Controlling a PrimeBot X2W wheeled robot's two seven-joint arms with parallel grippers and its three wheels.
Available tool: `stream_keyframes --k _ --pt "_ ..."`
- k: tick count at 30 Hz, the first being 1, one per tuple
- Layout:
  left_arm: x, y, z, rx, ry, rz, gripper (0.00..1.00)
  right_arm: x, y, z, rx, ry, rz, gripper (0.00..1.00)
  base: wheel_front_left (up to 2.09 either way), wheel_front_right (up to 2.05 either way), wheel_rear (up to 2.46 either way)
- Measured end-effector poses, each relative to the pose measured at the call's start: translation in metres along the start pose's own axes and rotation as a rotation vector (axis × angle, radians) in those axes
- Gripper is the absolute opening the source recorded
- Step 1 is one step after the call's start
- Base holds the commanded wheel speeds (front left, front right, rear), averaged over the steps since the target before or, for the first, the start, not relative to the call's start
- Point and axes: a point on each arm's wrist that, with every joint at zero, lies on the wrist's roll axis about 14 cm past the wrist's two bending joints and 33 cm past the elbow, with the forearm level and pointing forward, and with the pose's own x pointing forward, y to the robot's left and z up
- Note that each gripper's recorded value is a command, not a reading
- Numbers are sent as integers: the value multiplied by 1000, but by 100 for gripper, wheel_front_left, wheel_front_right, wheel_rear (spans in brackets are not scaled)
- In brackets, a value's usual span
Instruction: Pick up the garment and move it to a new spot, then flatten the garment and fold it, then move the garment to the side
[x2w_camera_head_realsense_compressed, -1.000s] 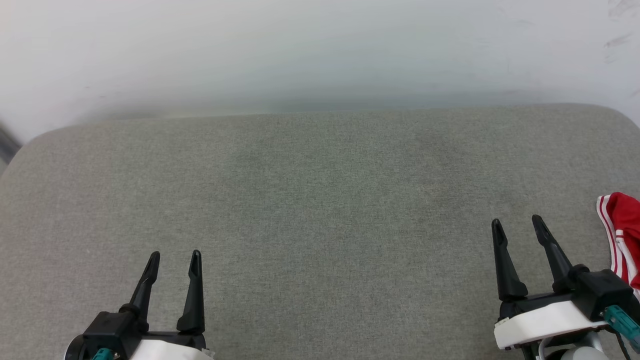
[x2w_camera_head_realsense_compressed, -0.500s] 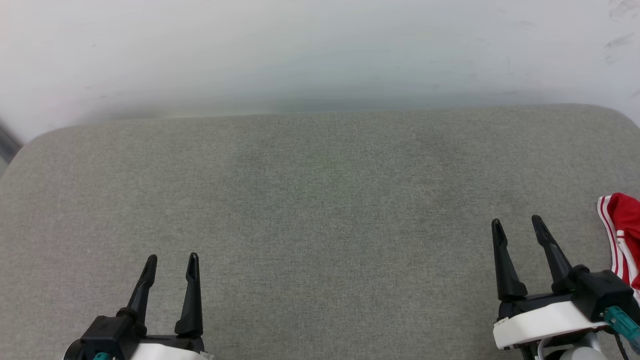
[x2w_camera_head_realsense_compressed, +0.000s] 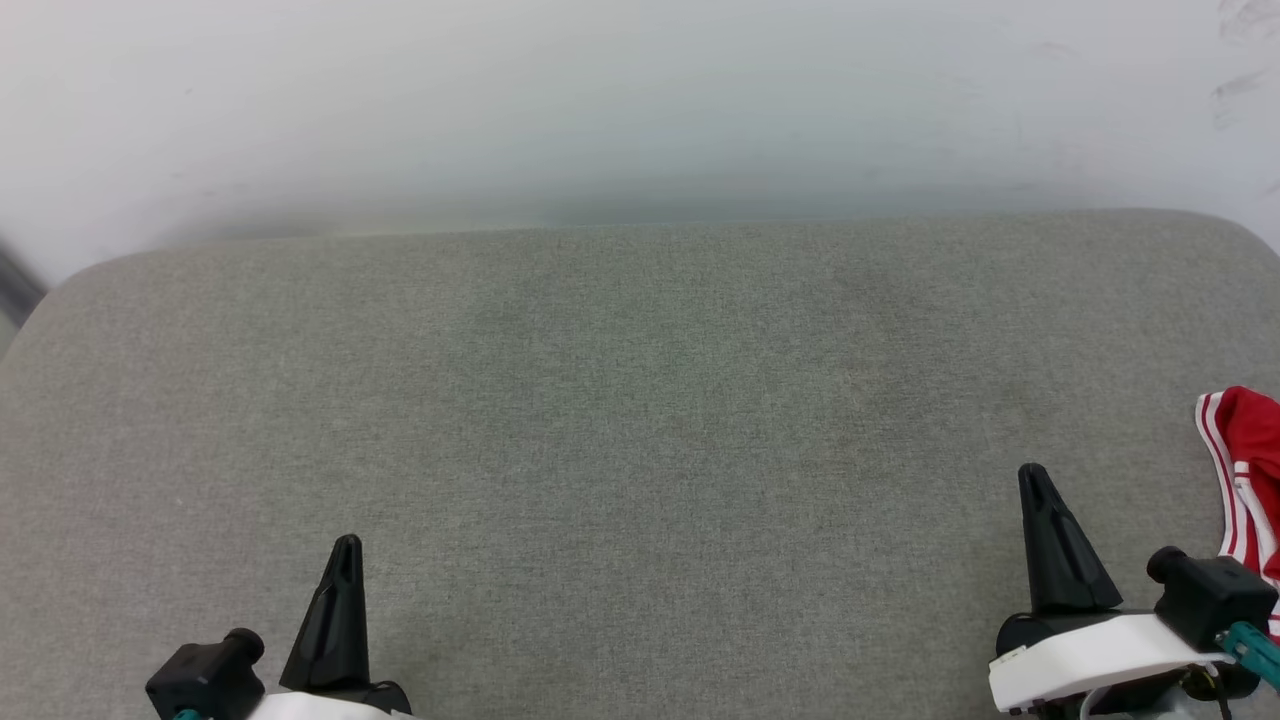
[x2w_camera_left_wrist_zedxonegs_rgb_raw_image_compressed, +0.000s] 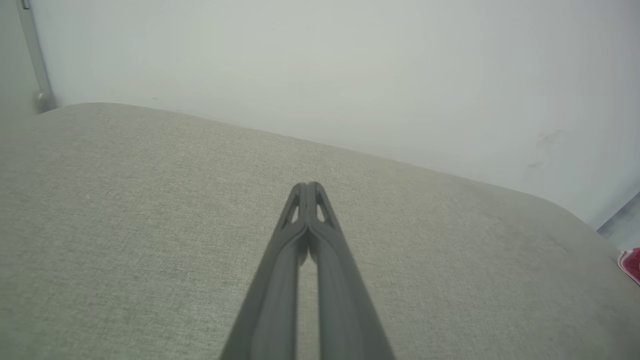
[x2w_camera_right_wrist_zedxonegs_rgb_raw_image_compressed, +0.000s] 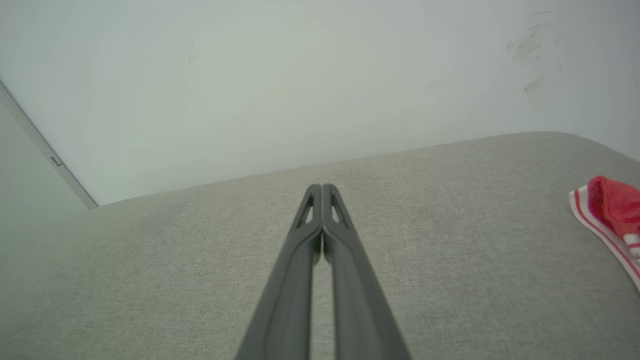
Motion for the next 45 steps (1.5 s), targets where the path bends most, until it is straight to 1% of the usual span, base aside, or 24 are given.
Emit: stream_keyframes --k 11,21,45 --pt "5 7 -5 -192 22 40 0 -1 -10 -5 198 25 -56 0 0 0 0" --pt "9 11 -9 -346 40 68 0 -1 -17 -6 360 33 -92 0 0 0 0" --pt "21 14 -9 -651 54 95 0 1 -27 -8 679 39 -142 0 0 0 0"
